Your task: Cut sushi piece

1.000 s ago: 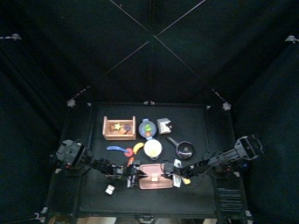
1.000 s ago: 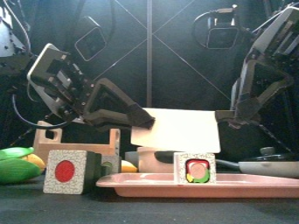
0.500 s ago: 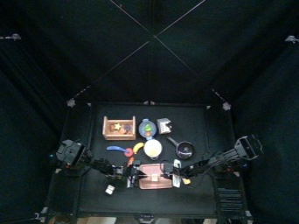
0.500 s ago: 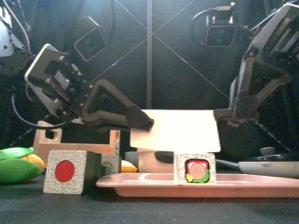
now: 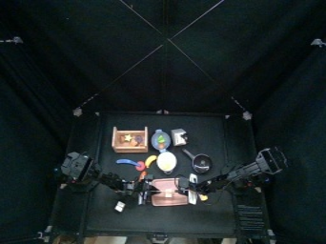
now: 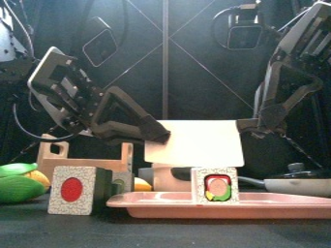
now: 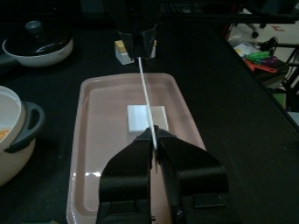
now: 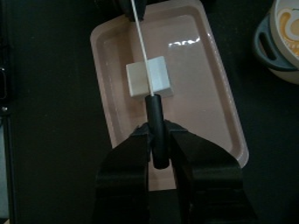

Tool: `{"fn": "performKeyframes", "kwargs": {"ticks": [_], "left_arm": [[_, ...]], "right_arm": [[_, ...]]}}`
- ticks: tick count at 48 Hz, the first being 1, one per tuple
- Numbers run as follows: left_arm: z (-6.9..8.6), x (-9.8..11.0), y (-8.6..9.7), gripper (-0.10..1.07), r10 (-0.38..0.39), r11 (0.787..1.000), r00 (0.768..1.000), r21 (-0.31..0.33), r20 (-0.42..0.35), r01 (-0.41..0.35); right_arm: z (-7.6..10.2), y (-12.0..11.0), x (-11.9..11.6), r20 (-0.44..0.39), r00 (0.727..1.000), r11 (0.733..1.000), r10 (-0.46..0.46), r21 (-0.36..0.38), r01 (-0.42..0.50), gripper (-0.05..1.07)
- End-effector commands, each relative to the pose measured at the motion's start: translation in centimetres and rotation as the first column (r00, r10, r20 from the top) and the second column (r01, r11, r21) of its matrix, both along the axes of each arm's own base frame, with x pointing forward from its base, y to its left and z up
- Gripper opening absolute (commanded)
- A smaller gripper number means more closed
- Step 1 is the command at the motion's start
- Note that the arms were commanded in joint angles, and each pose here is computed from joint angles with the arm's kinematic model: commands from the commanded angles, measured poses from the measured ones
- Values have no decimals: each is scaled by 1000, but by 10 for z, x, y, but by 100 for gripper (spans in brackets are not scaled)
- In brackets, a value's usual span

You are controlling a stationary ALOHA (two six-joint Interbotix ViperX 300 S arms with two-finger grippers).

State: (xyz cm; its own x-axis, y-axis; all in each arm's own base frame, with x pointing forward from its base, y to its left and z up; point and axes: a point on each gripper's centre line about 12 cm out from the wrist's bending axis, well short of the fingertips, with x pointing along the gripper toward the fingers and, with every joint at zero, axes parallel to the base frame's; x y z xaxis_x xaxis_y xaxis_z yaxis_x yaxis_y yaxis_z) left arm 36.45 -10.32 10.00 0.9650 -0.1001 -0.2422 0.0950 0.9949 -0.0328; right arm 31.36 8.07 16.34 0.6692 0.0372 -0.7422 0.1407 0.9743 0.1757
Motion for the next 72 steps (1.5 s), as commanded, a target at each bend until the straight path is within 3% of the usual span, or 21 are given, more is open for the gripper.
{"fn": "performKeyframes", "kwargs": {"ticks": [1, 20, 36, 55, 72], "left_arm": [[8, 2, -6, 45, -15, 1000, 1000, -6, 27, 15], [6, 2, -7, 45, -17, 1000, 1000, -4, 18, 17], [28, 1, -9, 45, -40, 999, 996, -6, 76, 40], [17, 1, -10, 45, -42, 999, 998, -3, 47, 42], [16, 1, -13, 45, -47, 999, 998, -3, 43, 47]], "right_arm": [[11, -1, 3, 30, 1000, 1000, -4, 4, 4, 43], [5, -3, 3, 8, 1000, 1000, -17, -4, 17, 43], [26, -3, 2, 55, 998, 1000, -19, -12, 20, 43], [14, -1, 2, 20, 1000, 1000, -18, -19, 18, 43], [10, -1, 2, 7, 1000, 1000, -19, -22, 19, 43]]}}
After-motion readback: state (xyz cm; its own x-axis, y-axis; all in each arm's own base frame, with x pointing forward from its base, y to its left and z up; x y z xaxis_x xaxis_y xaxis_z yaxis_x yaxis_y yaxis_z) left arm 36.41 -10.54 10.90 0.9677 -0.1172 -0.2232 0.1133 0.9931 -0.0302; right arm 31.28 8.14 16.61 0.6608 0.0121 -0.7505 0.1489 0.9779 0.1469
